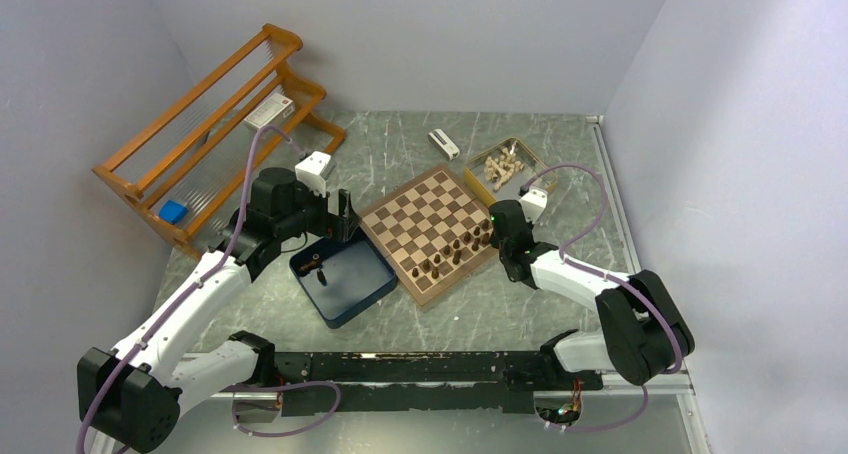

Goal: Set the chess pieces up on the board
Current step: Place the chess piece on the chessboard.

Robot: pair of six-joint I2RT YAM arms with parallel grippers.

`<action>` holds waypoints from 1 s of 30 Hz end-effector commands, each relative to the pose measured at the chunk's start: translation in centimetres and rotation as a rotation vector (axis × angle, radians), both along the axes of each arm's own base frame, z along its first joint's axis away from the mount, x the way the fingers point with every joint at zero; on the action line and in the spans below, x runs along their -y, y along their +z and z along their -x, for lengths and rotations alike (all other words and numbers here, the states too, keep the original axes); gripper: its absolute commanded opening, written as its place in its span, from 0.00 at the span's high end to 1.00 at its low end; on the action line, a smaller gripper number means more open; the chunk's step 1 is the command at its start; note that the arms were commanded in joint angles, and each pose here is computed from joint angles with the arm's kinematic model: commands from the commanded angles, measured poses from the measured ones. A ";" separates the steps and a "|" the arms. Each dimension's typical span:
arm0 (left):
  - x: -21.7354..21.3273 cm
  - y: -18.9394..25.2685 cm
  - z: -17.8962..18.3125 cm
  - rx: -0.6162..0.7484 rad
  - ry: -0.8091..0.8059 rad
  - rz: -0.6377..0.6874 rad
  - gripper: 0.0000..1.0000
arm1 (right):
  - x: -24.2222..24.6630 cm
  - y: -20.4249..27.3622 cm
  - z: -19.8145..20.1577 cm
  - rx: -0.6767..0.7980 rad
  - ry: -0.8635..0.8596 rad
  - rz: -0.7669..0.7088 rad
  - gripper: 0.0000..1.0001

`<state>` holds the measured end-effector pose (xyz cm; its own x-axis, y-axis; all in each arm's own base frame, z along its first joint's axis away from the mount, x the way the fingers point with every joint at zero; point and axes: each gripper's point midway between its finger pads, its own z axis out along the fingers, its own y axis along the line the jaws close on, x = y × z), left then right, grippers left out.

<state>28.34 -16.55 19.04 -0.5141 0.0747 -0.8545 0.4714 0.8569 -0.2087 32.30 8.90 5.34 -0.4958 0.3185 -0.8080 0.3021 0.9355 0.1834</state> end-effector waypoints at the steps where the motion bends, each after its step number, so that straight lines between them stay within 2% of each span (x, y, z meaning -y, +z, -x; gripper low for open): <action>1: 0.0 0.7 -0.1 0.028 -0.001 -0.007 0.00 | 0.3 -0.6 0.6 -0.031 -0.008 0.002 0.93; 12: 0.0 0.7 -0.1 0.029 -0.005 -0.006 0.00 | 0.2 -0.6 0.7 -0.038 -0.002 0.016 0.92; 30: 0.1 0.7 -0.1 0.029 -0.008 -0.003 0.00 | 0.0 0.0 0.4 -0.026 0.005 0.025 0.82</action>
<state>28.35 -16.55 19.04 -0.5141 0.0747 -0.8545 0.4711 0.8571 -0.2085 32.14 9.02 5.36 -0.5047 0.3059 -0.8073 0.2931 0.9403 0.1730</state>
